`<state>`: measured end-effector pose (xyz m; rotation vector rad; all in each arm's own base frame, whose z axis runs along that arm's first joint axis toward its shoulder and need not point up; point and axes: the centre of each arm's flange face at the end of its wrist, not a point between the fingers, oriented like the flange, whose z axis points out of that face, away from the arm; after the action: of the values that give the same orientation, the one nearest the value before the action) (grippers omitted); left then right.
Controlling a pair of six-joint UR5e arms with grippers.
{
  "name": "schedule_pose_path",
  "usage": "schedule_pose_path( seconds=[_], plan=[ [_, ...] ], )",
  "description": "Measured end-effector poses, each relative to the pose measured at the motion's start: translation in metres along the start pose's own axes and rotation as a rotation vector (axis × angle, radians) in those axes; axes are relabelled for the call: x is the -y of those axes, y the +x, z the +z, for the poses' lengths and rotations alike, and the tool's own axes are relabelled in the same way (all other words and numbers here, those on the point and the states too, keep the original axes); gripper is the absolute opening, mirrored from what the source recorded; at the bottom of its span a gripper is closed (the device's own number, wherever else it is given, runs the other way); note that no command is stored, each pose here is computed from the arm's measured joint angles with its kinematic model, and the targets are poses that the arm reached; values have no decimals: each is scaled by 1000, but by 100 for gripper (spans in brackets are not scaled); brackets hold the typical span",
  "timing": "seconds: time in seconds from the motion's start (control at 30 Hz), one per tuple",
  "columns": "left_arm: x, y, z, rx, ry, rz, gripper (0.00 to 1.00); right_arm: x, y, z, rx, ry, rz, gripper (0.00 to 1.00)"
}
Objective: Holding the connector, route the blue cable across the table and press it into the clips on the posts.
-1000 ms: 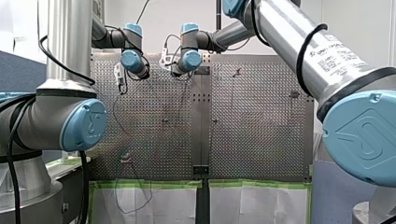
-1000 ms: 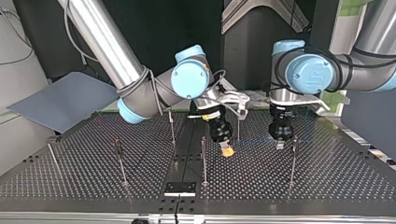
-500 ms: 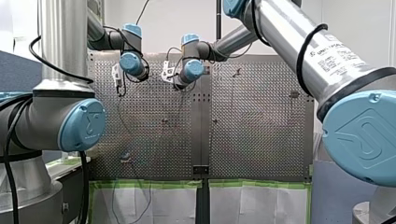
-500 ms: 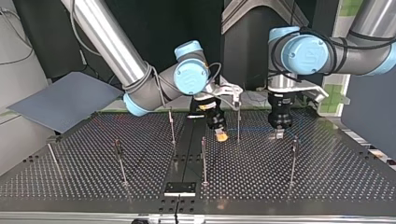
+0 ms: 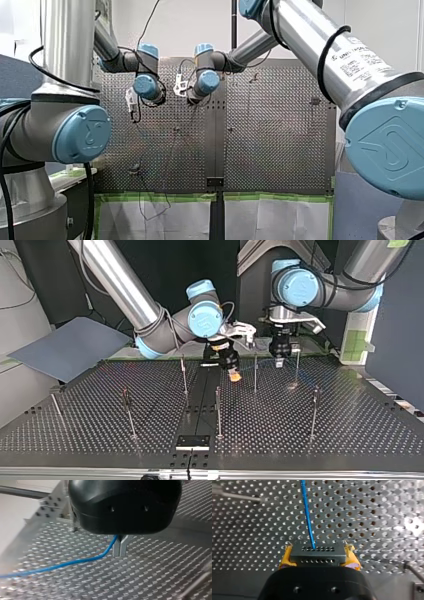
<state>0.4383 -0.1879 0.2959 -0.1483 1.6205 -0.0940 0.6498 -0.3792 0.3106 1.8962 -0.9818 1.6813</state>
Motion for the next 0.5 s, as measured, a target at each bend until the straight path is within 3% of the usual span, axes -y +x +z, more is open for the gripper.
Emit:
schedule_pose_path(
  seconds=[0.3, 0.5],
  plan=[
    [-3, 53, -18, -81, -28, -10, 0, -6, -22, -4, 45, -10, -7, 0],
    [-11, 89, -28, -145, -39, 6, 0, -10, -44, -9, 87, -15, -22, 0]
  ],
)
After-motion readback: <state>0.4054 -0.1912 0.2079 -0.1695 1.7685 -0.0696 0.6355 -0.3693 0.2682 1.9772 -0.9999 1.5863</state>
